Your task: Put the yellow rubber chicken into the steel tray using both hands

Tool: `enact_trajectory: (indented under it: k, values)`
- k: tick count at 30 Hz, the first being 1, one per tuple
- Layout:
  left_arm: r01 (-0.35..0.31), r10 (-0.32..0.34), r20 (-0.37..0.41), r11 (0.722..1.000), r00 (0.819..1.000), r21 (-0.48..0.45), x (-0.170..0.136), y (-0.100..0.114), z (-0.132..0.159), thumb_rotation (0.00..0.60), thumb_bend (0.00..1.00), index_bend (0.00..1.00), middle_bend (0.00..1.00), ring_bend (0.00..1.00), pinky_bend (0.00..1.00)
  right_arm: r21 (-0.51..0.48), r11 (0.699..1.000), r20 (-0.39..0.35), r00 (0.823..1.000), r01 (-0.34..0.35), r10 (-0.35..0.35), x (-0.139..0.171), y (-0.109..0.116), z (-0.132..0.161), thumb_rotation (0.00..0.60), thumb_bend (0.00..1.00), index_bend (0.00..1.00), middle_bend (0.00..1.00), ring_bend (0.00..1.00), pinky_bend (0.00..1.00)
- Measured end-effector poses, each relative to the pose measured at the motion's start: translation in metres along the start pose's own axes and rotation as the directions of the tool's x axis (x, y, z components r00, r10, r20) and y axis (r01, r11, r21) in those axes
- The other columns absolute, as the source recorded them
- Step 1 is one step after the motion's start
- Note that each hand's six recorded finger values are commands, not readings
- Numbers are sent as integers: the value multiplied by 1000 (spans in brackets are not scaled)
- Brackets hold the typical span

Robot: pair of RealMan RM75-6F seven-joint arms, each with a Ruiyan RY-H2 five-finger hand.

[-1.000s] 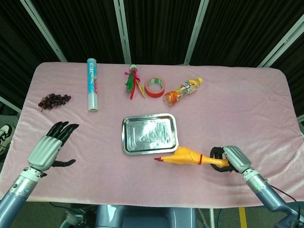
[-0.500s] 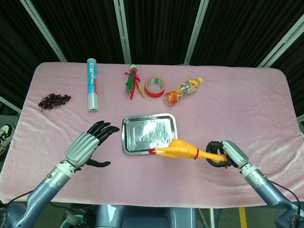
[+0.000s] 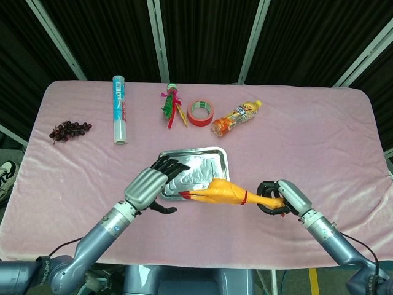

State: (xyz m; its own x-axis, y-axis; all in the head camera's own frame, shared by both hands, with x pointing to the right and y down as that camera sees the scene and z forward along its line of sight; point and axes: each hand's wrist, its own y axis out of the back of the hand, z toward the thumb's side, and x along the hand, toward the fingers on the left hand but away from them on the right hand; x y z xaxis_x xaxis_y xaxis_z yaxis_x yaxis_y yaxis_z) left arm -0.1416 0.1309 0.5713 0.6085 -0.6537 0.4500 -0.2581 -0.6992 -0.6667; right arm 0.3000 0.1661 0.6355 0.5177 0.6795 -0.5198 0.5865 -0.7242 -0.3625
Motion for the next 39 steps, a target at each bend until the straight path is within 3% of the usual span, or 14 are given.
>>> enact_trajectory:
  k: [9,19,27,32,35,39]
  values:
    - [50,-48,-31,998,998,39,33,-10,32,600,26,120,146,82,0,-3,1000,-19,1000,-4,4,0,-2,5,600,673,973,723,652,870]
    - [73,-73,-32,997,997,-6,57,-26,64,600,98,152,168,98,0,2,1000,-36,999,-20,20,-2,-8,12,600,682,974,724,654,869]
    - [52,-53,-34,998,998,-28,67,-27,70,600,354,281,306,214,41,0,999,-52,998,-40,40,-3,-13,17,600,683,978,727,657,870]
    - [74,-76,-30,996,997,-55,69,-35,73,600,377,310,341,245,67,-7,999,-62,997,-50,50,-4,-17,20,600,684,980,728,658,870]
    - [100,-103,-36,992,994,-75,71,-41,73,600,421,370,426,334,134,-15,998,-75,996,-57,55,-6,-20,24,600,686,983,729,659,871]
    - [81,-85,-33,991,996,-106,74,-42,74,600,492,448,517,417,207,-15,998,-79,995,-59,58,-6,-21,25,600,689,985,731,663,871]
